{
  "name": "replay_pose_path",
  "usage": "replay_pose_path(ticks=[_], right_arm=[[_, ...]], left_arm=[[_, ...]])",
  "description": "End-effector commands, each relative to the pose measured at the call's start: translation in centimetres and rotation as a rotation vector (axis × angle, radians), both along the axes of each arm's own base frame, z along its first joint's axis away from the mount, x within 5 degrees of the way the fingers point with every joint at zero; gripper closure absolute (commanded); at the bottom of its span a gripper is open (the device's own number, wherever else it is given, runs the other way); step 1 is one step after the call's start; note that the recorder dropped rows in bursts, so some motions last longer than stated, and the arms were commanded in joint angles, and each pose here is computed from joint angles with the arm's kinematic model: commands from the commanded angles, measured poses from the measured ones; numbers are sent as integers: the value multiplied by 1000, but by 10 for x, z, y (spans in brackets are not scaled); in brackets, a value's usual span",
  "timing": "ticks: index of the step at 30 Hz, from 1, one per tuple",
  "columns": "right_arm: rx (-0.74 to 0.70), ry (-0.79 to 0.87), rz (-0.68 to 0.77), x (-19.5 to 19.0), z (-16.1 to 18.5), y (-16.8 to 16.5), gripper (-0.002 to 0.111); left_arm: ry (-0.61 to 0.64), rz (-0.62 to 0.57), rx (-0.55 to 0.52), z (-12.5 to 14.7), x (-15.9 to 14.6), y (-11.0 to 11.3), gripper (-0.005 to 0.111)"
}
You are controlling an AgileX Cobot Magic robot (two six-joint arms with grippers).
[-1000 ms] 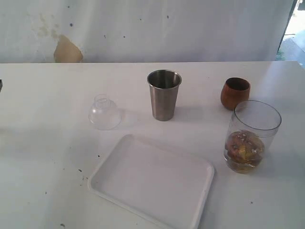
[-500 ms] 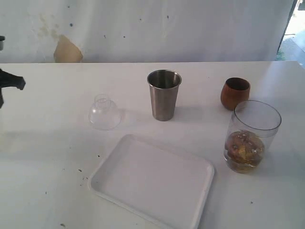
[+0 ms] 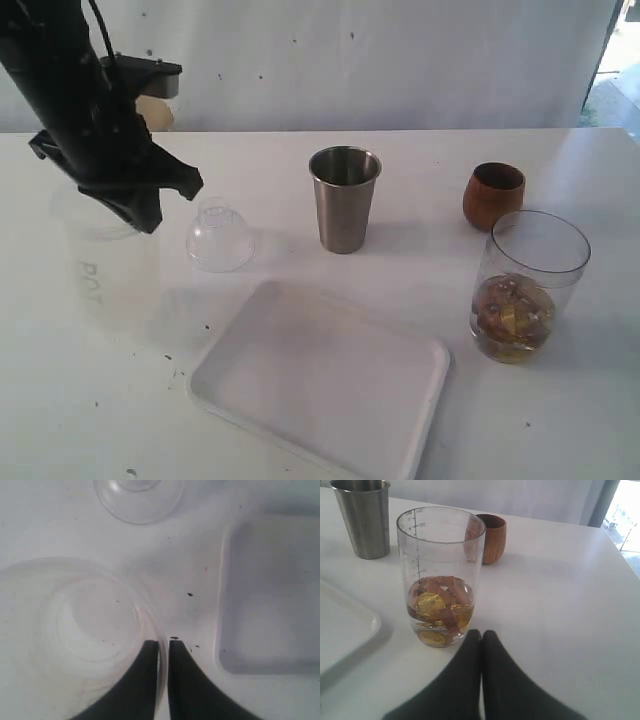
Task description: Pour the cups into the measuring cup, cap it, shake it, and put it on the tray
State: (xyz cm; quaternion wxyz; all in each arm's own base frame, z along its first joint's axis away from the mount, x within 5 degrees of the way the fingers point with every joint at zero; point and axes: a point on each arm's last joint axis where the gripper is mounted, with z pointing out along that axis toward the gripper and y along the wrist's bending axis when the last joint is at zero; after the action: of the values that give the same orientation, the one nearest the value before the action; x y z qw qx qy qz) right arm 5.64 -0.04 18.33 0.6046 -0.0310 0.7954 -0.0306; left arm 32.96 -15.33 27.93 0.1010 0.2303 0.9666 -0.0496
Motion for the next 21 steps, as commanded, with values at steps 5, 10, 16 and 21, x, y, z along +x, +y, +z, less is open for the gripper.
replay_pose_path(ticks=[5,10,16,21], right_arm=[[1,-4,2,1,-1,0,108],[1,-4,2,1,-1,0,108],[1,-4,2,1,-1,0,108],[1,-4,2,1,-1,0,108]], left_arm=[[-44,4,-5,9,-16,-12,107],[-88,57,197,13,-14,8,95],[-145,76,157,23,-13,13,94],[-204,91,110,27,-6,16,96]])
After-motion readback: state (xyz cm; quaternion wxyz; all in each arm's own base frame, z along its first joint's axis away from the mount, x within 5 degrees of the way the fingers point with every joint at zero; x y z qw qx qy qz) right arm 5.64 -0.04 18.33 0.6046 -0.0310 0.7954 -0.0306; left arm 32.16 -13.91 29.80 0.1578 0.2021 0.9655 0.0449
